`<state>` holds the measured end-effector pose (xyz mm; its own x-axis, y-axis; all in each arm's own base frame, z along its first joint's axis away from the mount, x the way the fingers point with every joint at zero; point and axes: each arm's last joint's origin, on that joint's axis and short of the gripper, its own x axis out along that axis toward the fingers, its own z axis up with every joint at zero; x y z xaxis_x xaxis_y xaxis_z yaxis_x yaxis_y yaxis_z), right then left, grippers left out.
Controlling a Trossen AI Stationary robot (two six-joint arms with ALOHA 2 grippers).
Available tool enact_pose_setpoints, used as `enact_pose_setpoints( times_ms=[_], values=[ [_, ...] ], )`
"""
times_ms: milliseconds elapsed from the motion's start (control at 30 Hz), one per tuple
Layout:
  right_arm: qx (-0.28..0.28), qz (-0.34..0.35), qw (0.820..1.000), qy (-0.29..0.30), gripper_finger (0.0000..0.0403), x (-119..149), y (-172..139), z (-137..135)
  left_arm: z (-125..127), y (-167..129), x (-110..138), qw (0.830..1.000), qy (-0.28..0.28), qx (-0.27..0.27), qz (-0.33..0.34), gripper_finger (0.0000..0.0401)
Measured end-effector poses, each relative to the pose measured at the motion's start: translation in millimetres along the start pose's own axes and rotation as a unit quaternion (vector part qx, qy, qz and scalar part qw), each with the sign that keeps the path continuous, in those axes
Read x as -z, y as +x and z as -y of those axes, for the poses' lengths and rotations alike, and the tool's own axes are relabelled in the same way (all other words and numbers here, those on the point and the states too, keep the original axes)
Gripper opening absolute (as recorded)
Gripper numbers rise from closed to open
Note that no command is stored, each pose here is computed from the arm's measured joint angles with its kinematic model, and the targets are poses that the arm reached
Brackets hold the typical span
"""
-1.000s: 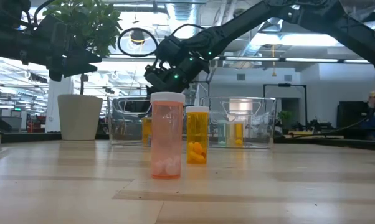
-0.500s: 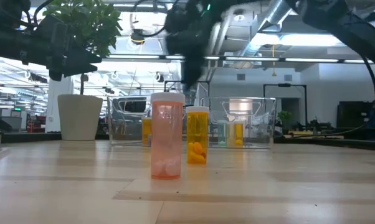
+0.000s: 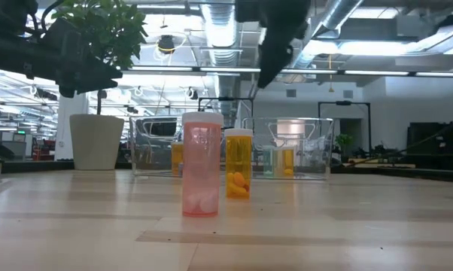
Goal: Pick and place medicine bottles into bin by pill shape (circle, oval)
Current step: Put the small orange capsule bottle into the left transparent bin
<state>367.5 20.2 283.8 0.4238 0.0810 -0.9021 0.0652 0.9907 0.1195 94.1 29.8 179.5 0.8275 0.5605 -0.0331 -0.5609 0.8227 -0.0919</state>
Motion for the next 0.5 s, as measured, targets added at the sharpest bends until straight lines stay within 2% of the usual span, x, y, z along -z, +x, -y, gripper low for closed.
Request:
enact_pose_setpoints(
  times_ms=[133, 300, 400, 500],
  values=[
    [0.003, 0.115, 0.993, 0.004, 0.0305, 30.7, 28.1, -28.1, 0.1, 0.0, -0.6, 1.000, -0.007, 0.000, 0.003, 0.0240],
    [-0.026, 0.213, 0.977, 0.014, 0.0305, 55.6, 55.6, -43.5, 0.2, 0.0, -0.7, 1.000, -0.027, 0.002, 0.003, 0.0240],
    [-0.033, 0.238, 0.971, 0.005, 0.0305, 62.4, 70.7, -49.6, 0.2, 0.0, -0.7, 0.999, -0.033, 0.003, 0.003, 0.0240],
    [-0.030, 0.230, 0.973, -0.017, 0.0305, 68.3, 88.5, -53.3, 0.2, 0.0, -0.7, 0.999, -0.040, 0.002, 0.003, 0.0240]
  ],
)
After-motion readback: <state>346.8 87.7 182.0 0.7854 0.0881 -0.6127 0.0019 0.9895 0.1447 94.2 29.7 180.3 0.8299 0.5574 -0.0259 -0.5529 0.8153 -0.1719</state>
